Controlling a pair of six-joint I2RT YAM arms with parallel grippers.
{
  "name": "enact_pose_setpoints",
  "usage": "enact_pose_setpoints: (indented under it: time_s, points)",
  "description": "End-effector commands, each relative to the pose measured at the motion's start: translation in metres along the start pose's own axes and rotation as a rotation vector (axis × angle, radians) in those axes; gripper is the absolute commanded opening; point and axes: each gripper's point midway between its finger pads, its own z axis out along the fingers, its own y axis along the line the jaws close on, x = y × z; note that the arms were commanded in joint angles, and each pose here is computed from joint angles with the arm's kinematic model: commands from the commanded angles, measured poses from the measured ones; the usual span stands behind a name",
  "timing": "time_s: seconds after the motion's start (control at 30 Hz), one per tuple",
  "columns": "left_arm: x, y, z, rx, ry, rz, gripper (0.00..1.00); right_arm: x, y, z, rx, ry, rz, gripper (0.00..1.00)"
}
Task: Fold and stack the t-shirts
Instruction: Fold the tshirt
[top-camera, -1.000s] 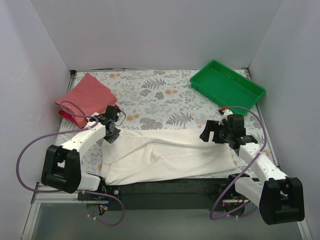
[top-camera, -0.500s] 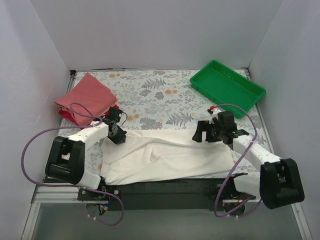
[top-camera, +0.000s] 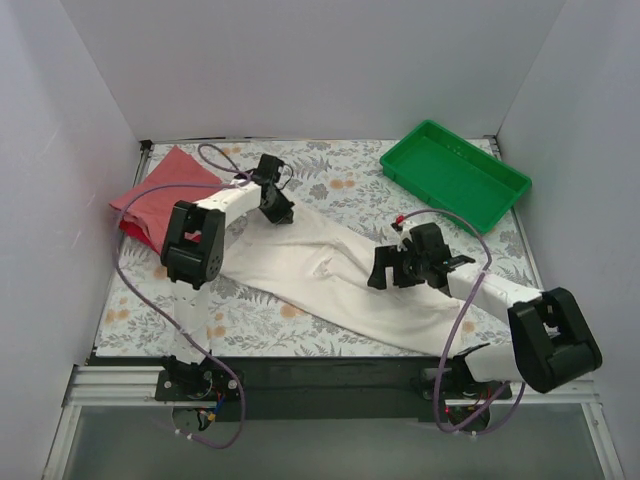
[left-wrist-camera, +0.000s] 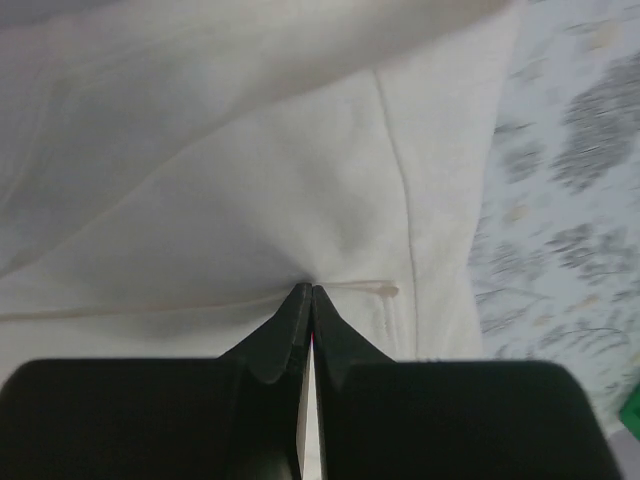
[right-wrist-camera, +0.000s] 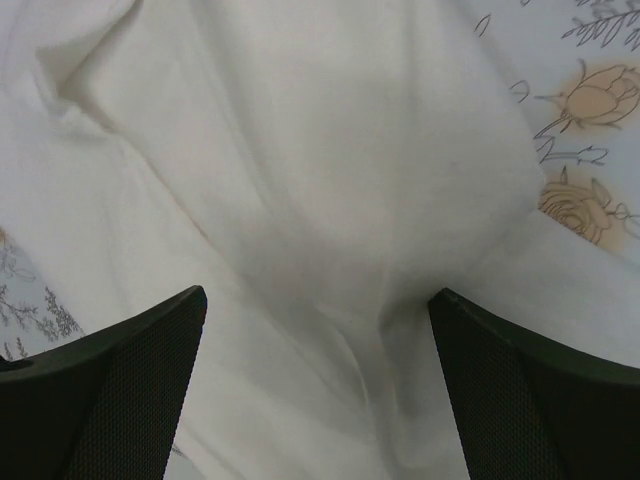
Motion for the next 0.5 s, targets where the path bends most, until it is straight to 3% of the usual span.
enact_pose_setpoints:
  time_s: [0.0,0.03,0.07,0.2,0.23,0.37,0.47]
  points:
    - [0.003,-0.038,0.073,0.019,0.025,0.141,0.00,0.057,0.010,-0.007,-0.021,0.127,0.007,0.98]
    - [0.019,-0.037,0.109,0.004,0.109,0.145,0.00,0.065,0.020,-0.009,-0.058,0.143,-0.015,0.98]
    - [0.004,-0.097,0.095,0.122,0.119,0.152,0.00,0.082,0.040,-0.010,-0.121,0.190,-0.037,0.98]
    - [0.001,-0.166,0.117,0.315,0.116,0.150,0.00,0.125,0.079,-0.018,-0.217,0.279,-0.081,0.98]
    - [-0.006,-0.192,0.116,0.437,0.079,0.119,0.00,0.127,0.091,-0.023,-0.246,0.277,-0.104,0.98]
    - [0.008,-0.204,0.126,0.578,0.138,0.053,0.00,0.128,0.130,-0.040,-0.361,0.267,-0.216,0.98]
    - [0.009,-0.241,0.102,0.759,0.185,0.086,0.00,0.117,0.139,-0.049,-0.399,0.216,-0.250,0.98]
